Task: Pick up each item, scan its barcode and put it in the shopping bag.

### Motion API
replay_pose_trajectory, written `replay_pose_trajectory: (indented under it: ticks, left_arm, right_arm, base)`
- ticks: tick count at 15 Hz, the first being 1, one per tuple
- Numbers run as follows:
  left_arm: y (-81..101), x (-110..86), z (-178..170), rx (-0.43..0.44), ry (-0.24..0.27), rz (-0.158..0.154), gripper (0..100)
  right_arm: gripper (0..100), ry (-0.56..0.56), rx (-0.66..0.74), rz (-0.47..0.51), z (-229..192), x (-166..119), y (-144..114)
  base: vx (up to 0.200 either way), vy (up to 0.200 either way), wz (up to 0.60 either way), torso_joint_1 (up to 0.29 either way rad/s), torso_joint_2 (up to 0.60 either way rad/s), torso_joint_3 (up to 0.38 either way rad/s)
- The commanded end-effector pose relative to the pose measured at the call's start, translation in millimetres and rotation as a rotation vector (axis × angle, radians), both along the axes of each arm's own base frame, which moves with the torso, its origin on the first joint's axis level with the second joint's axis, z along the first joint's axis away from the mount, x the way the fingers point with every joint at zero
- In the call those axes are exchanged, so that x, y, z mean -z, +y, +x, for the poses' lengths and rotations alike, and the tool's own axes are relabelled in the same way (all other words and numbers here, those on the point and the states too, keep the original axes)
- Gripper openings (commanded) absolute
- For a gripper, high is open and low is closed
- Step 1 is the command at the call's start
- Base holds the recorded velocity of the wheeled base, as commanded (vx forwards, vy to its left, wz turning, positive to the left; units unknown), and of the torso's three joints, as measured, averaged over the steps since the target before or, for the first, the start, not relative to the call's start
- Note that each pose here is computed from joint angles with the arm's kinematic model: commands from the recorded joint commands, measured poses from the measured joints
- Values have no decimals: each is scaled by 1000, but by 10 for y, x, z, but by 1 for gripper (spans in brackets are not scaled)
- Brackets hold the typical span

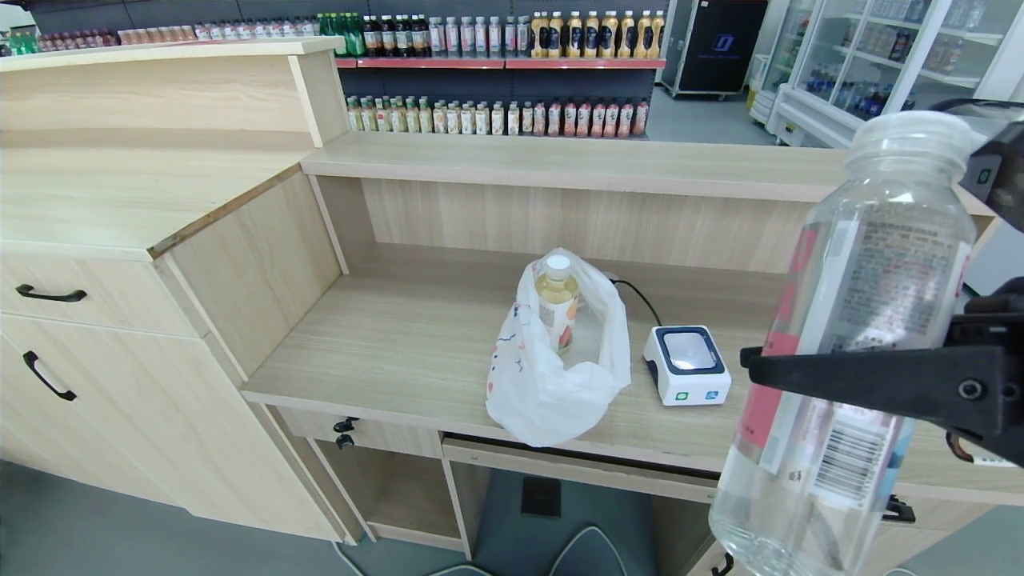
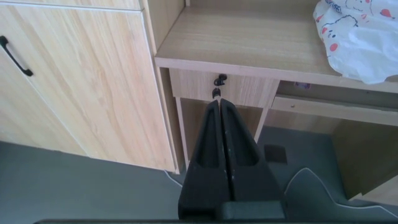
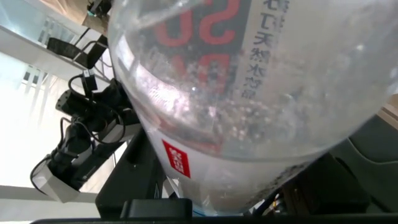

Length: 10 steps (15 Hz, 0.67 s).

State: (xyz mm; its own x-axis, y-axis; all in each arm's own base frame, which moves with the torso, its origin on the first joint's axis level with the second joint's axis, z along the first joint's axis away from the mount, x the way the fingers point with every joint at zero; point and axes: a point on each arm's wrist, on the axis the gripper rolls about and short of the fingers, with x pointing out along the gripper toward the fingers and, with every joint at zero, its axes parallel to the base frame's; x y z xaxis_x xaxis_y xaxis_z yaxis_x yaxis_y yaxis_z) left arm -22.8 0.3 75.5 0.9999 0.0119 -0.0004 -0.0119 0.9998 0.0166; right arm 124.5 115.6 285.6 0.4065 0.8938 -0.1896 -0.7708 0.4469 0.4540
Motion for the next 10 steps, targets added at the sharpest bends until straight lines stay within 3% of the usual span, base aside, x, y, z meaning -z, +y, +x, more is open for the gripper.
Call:
replay_pose_trajectory:
  ticks: [1,10]
  left_arm:
    - [0,0,0,0,0,0,0]
    - [0,0,0,0,0,0,0]
  right_arm:
    - [0,1,-2,-1,5,4,6]
    - [0,4,-2,-7,17,21,13]
  base:
    - [0,0,0,0,0,0]
    - [0,0,0,0,0,0]
